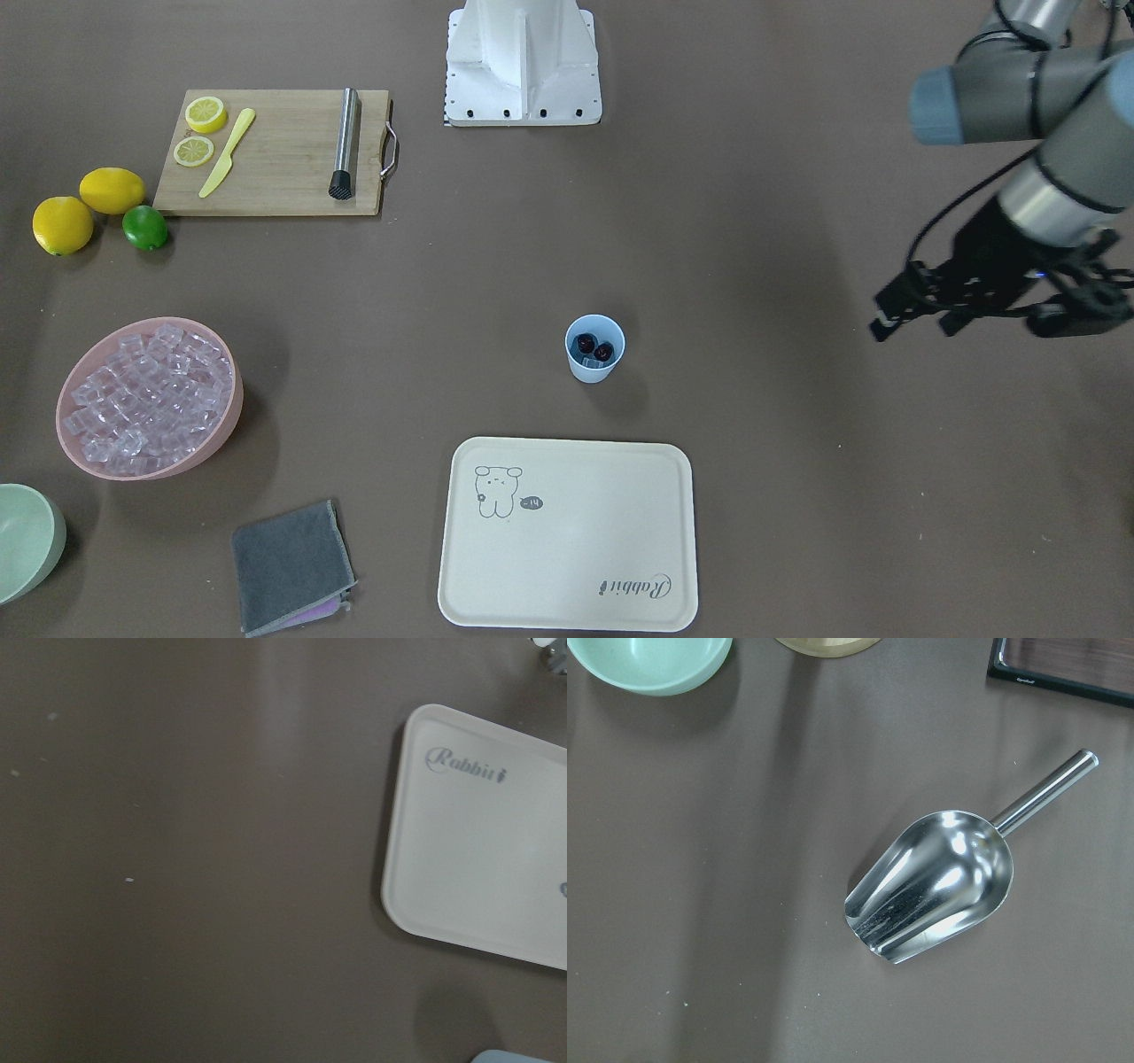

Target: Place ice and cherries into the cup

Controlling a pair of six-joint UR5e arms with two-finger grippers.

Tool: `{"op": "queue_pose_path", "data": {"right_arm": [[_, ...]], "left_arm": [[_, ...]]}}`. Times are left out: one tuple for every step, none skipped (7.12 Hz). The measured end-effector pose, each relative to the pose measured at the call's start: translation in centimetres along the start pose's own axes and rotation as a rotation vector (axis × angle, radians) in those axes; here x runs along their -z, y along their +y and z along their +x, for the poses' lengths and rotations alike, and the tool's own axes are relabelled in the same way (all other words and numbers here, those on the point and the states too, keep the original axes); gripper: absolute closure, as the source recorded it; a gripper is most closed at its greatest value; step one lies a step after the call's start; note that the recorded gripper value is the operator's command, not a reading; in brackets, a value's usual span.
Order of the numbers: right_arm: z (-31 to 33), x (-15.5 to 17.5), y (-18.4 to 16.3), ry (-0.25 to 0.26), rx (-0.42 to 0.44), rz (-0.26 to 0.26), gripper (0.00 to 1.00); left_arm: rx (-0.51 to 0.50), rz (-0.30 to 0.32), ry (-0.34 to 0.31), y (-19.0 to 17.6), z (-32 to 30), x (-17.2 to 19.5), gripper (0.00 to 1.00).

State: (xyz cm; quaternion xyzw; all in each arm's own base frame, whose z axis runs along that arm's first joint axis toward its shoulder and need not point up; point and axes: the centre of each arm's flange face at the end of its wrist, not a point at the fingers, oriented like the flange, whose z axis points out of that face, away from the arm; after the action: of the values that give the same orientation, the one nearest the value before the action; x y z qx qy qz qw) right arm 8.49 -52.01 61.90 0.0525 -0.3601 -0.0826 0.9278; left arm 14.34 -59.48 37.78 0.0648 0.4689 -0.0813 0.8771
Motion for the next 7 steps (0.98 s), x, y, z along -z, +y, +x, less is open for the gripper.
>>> {"op": "queue_pose_path", "data": {"right_arm": [[0.0,0.0,-0.1,0.001,-0.001,-0.001,0.01],[0.0,0.0,-0.2,0.001,0.0,-0.001,0.01],[0.1,0.0,-0.3,0.001,0.0,-0.001,0.01],[0.0,0.1,-0.3,0.001,0.001,0.001,0.01],[0.0,0.1,-0.4,0.0,0.002,0.003,0.01],[-0.1,0.3,-0.4,0.0,0.004,0.005,0.01],[-0.2,0.3,-0.5,0.0,0.005,0.006,0.01]], "left_arm": [[-0.048,-0.004,-0.021,-1.4,-6.9,3.7,0.02],[-0.1,-0.01,-0.053,-2.3,-13.3,6.4,0.02],[-0.138,-0.024,-0.073,-3.0,-19.5,8.0,0.02],[-0.161,-0.049,-0.075,-3.2,-25.4,8.3,0.02],[-0.178,-0.07,-0.074,-2.7,-29.9,7.6,0.02],[-0.192,-0.084,-0.076,-1.6,-33.5,6.2,0.02],[-0.199,-0.085,-0.081,-0.7,-36.0,5.0,0.02]]}}
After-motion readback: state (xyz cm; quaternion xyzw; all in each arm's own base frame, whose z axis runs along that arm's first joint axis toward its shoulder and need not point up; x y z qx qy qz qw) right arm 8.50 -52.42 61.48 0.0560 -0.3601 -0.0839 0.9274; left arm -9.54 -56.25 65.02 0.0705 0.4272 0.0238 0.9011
